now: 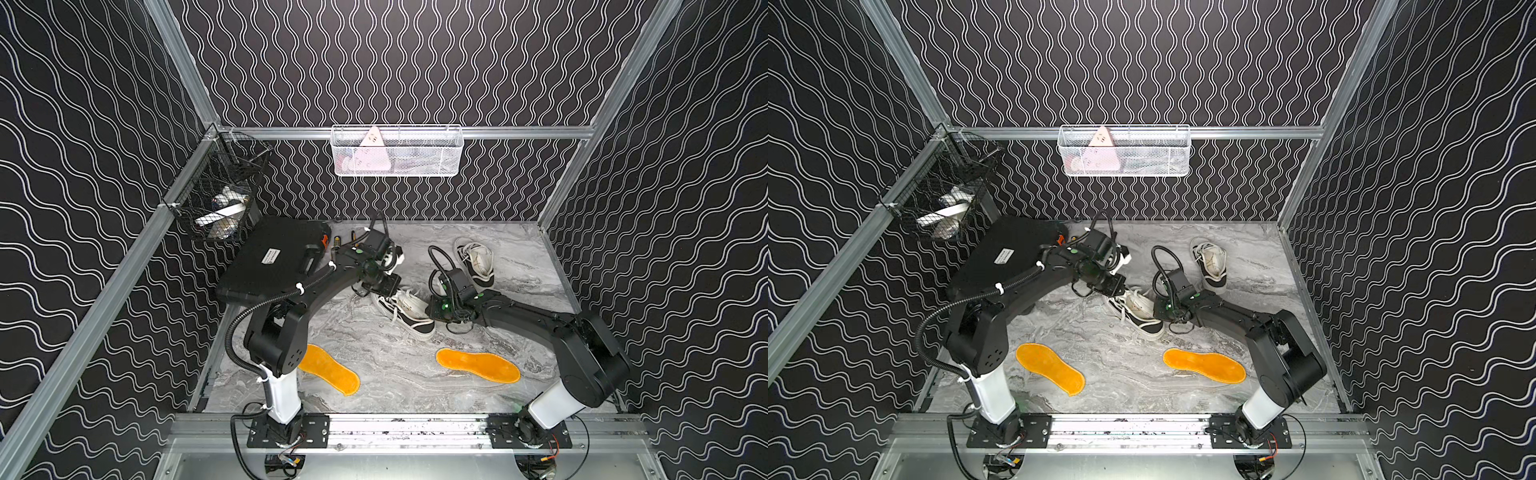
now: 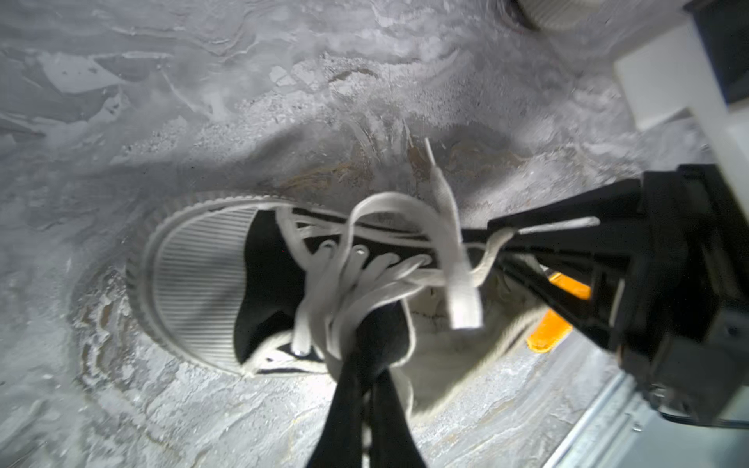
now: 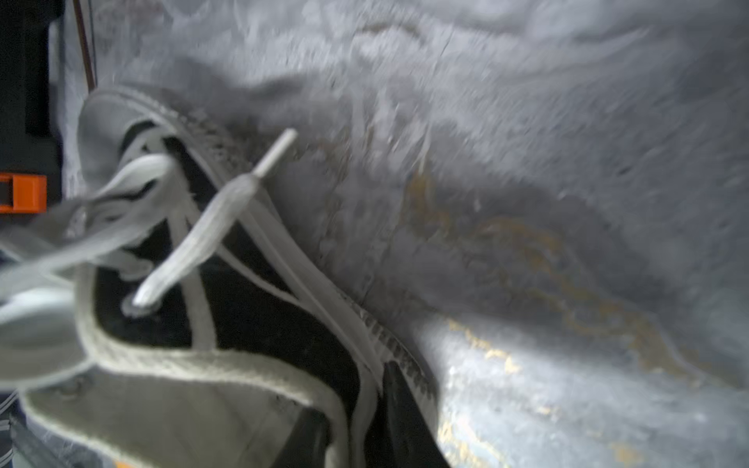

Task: Insert the insole into the shoe
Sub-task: Adjust the shoe at the center of the board.

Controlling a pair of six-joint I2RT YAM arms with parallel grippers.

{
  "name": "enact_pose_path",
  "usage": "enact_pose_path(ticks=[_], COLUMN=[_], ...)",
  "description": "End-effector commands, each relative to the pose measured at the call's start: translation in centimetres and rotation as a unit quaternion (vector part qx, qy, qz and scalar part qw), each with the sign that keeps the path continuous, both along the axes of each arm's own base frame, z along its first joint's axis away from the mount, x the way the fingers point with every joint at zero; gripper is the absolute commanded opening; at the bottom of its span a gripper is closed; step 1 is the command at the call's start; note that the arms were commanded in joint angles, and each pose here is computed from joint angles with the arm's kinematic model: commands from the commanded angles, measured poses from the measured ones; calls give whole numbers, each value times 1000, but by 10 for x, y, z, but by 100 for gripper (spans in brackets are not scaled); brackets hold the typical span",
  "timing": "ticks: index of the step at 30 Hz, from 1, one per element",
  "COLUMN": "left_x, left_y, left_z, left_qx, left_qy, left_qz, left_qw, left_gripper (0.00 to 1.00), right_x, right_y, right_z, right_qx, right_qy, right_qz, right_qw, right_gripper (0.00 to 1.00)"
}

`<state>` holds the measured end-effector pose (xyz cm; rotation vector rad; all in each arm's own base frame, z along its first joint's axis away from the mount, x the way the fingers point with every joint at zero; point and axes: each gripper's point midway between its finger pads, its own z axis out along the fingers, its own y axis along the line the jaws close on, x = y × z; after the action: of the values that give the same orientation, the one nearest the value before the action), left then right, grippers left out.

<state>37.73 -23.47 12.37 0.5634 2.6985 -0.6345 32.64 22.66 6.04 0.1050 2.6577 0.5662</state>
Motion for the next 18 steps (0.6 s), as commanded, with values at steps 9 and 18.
enact_pose_path(ticks=[9, 18], left_x=[28, 16], left_y=[6, 25], left_z=[-22, 35], left_qx=[-93, -20], left_qy=[35, -9], left_qz=[33, 145], left_qw=[994, 989], left_gripper=[15, 61], right_x=[16, 6], right_y=[-10, 11], right_z=[-17, 46], right_qx=[-12, 49], right_qy=[7, 14], right_qz=[19, 59], right_qw=[1000, 997], right_gripper=[26, 51])
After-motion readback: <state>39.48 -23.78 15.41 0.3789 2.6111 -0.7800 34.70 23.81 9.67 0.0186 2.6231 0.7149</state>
